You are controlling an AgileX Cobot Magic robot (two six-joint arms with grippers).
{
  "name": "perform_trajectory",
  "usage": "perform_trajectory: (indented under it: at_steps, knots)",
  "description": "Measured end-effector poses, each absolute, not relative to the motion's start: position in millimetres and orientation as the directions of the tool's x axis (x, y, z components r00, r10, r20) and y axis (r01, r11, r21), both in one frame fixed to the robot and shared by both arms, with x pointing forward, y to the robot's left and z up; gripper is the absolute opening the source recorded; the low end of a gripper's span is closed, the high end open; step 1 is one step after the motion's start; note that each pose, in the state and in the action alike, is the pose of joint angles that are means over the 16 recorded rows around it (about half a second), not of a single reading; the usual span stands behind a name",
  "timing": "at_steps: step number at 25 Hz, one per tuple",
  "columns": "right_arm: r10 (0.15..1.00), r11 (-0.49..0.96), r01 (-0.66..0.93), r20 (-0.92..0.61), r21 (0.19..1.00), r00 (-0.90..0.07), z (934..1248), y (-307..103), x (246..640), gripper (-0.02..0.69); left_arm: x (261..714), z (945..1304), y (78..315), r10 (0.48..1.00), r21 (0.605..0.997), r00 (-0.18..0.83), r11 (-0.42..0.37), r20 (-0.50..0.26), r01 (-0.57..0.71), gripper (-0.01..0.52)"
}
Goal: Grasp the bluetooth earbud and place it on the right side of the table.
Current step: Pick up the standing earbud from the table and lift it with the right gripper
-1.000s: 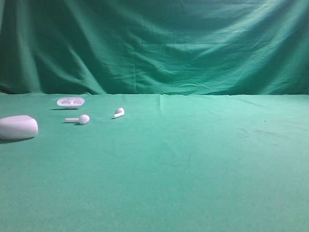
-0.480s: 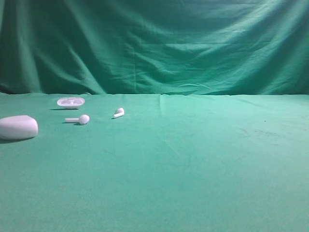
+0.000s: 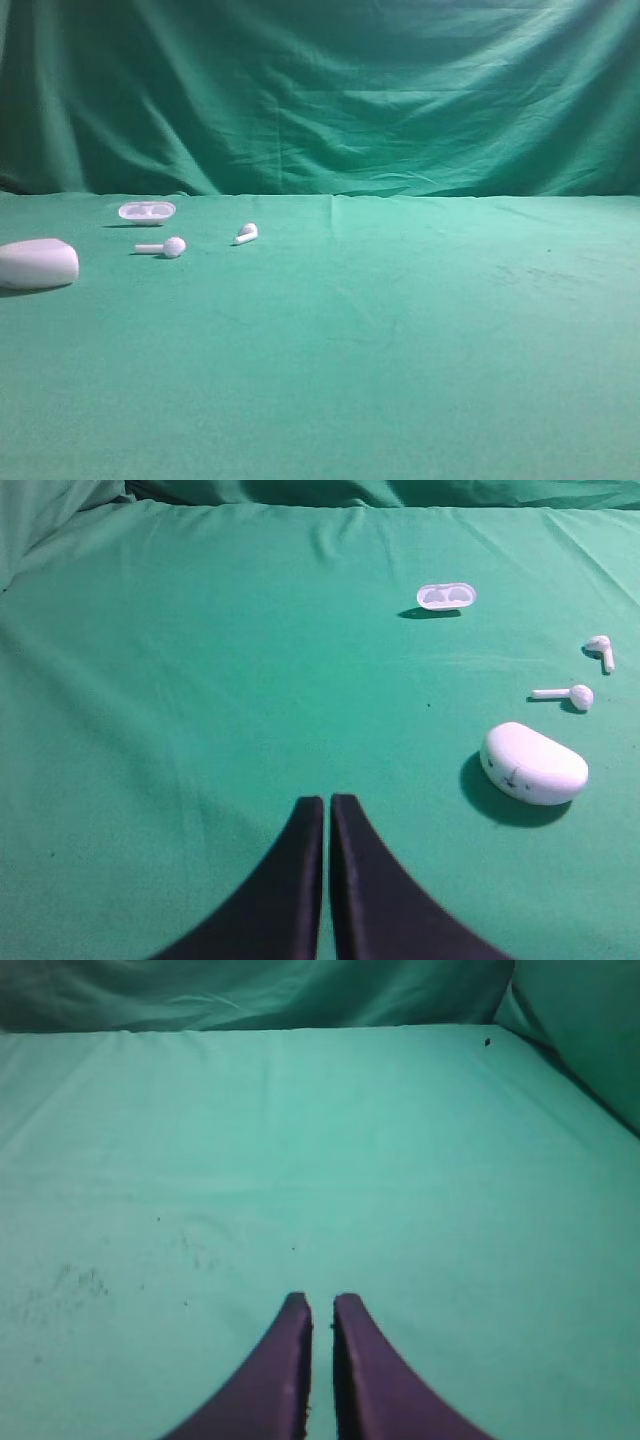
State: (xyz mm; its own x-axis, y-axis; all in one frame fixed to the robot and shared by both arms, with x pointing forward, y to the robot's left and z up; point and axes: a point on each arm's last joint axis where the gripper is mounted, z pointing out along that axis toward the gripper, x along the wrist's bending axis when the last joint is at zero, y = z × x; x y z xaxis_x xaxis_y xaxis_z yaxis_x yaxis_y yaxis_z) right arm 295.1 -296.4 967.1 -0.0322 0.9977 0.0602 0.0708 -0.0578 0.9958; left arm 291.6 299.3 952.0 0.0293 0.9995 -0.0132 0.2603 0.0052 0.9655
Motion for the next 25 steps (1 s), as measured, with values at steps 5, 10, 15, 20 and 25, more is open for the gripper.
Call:
perform_trajectory:
  at_steps: [5, 10, 15, 20, 25]
  knots:
    - [0.986, -0.159, -0.010, 0.158, 0.987, -0.042, 986.7, -296.1, 295.7, 0.050, 291.6, 952.0, 299.3, 0.999, 0.966, 0.029, 0.005, -0.013, 0.260, 0.000]
    - [0.967, -0.249, 0.053, 0.252, 0.967, -0.047, 1012.2, -294.3, 299.3, 0.050, 291.6, 952.0, 299.3, 0.999, 0.966, 0.029, 0.005, -0.013, 0.260, 0.000]
    - [0.956, -0.276, 0.230, 0.292, 0.933, -0.038, 1032.8, -289.9, 306.9, 0.050, 291.6, 952.0, 299.3, 0.999, 0.966, 0.029, 0.005, -0.013, 0.260, 0.000]
    - [0.963, -0.224, 0.393, 0.265, 0.892, -0.052, 1050.8, -285.1, 319.4, 0.041, 291.6, 952.0, 299.3, 0.999, 0.966, 0.029, 0.005, -0.013, 0.260, 0.000]
    - [0.976, -0.106, 0.522, 0.189, 0.846, -0.108, 1062.7, -280.3, 338.8, 0.025, 291.6, 952.0, 299.3, 0.999, 0.966, 0.029, 0.005, -0.013, 0.260, 0.000]
